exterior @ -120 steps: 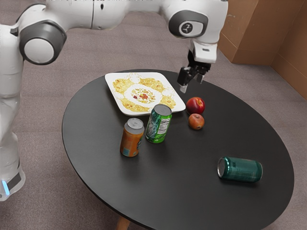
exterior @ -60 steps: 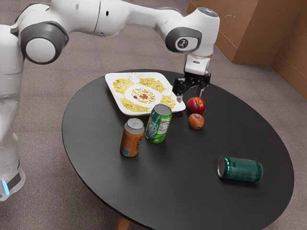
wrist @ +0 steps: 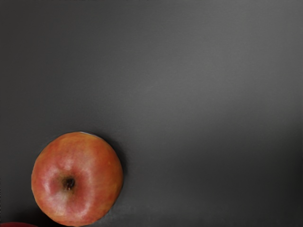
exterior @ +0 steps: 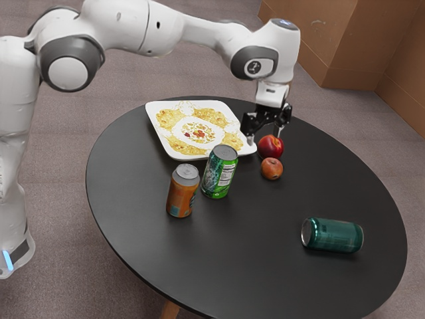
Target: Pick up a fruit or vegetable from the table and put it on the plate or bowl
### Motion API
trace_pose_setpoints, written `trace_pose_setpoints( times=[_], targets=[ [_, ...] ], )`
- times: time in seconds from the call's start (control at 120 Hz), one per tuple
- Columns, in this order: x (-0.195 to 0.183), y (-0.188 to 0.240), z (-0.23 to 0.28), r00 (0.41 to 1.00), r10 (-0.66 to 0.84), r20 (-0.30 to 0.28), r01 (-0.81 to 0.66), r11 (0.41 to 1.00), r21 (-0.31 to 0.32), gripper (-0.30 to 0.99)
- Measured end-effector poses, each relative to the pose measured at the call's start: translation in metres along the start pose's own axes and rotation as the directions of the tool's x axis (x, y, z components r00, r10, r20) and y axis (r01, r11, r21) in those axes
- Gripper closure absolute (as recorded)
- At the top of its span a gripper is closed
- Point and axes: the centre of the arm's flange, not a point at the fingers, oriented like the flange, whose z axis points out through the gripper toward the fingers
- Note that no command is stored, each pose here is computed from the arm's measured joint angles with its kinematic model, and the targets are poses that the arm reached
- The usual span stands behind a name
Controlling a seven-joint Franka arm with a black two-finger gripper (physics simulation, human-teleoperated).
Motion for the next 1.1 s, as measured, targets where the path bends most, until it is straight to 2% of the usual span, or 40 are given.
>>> trace_pose_setpoints(
  times=[0.242, 0.625, 1.1],
  targets=[
    [0.006, -0.006, 0.019, 1.000, 0.020, -0.014, -0.020, 1.000, 0.000, 0.00],
    [-0.006, -0.019, 0.054, 1.000, 0.017, -0.002, -0.017, 1.000, -0.001, 0.00],
    [0.000, -0.035, 0.082, 1.000, 0.029, -0.009, -0.028, 0.998, 0.056, 0.00]
  ],
)
